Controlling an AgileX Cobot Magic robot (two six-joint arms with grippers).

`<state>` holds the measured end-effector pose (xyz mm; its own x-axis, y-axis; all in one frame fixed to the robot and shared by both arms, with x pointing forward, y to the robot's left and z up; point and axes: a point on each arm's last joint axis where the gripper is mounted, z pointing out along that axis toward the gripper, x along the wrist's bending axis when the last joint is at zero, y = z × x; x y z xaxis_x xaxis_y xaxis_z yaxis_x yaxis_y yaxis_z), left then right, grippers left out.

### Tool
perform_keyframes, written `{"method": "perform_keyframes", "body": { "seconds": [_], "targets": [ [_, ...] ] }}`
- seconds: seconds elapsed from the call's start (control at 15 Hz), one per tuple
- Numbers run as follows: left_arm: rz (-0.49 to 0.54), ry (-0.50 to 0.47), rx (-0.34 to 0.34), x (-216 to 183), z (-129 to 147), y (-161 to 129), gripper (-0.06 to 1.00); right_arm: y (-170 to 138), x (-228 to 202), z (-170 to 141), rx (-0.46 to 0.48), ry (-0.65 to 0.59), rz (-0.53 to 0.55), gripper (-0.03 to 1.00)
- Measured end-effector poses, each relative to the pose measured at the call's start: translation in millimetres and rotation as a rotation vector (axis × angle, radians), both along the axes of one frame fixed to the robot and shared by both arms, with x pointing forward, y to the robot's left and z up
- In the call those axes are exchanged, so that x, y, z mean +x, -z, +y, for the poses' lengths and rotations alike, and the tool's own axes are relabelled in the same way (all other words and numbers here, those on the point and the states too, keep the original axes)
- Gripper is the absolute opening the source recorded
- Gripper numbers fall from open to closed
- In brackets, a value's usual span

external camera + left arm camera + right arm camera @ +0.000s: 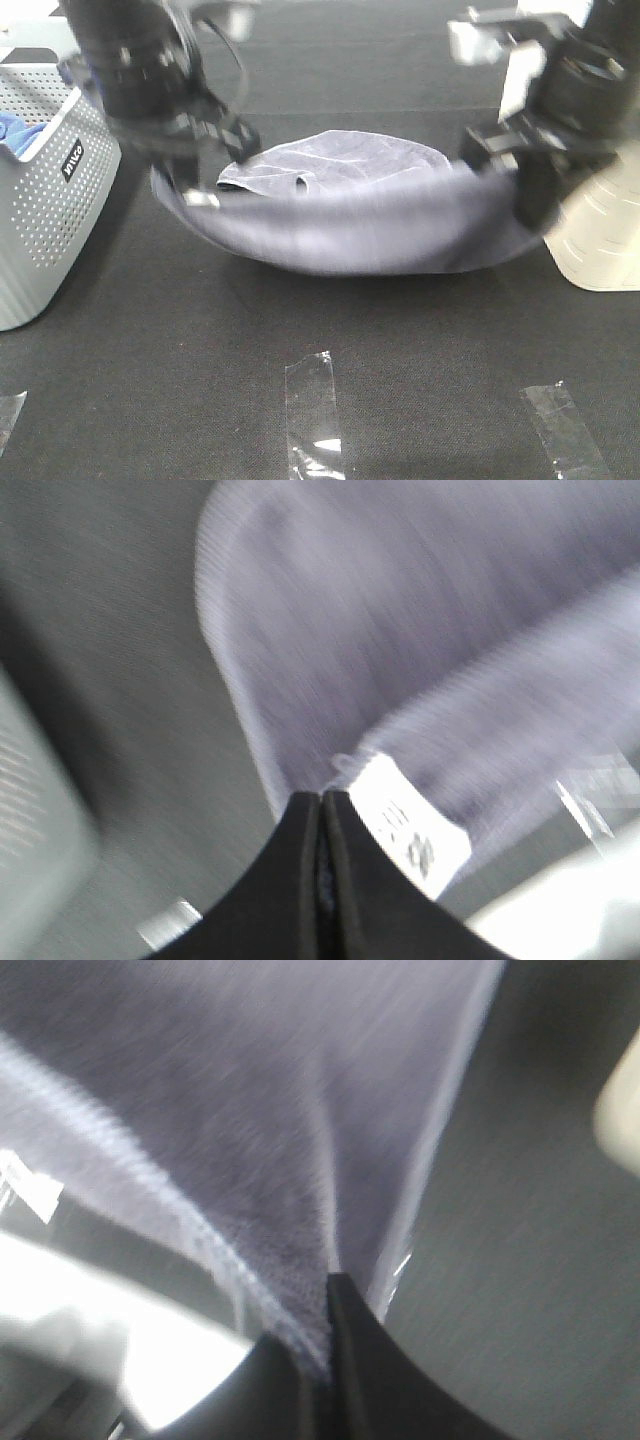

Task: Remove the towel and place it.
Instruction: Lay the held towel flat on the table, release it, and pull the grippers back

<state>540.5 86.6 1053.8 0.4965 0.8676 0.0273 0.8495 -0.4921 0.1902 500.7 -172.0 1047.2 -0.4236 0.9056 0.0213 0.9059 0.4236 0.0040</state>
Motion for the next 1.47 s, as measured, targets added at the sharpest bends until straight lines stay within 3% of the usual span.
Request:
{"method": "perform_keyframes", "body": {
  "seconds": [0.33,0.73,1.0,1.2,1.47],
  "targets": [
    [0.030,0.081,-0.021,-100,-22,-11,0.00,-6,-81,-28,0.102,0.025,0.023,0.00],
    [0.221,0.094,-0.095,-197,-25,-4,0.00,-11,-146,-49,0.248,0.060,-0.027,0.00],
    [0.317,0.060,-0.095,-224,-17,4,0.00,4,-165,-52,0.285,0.083,0.032,0.00],
    [0.361,0.029,-0.028,-240,-10,27,0.00,20,-173,-52,0.286,0.103,0.107,0.00],
    [0.367,-0.050,-0.028,-247,1,63,0.00,40,-184,-54,0.279,0.131,0.198,0.00]
  ]
}}
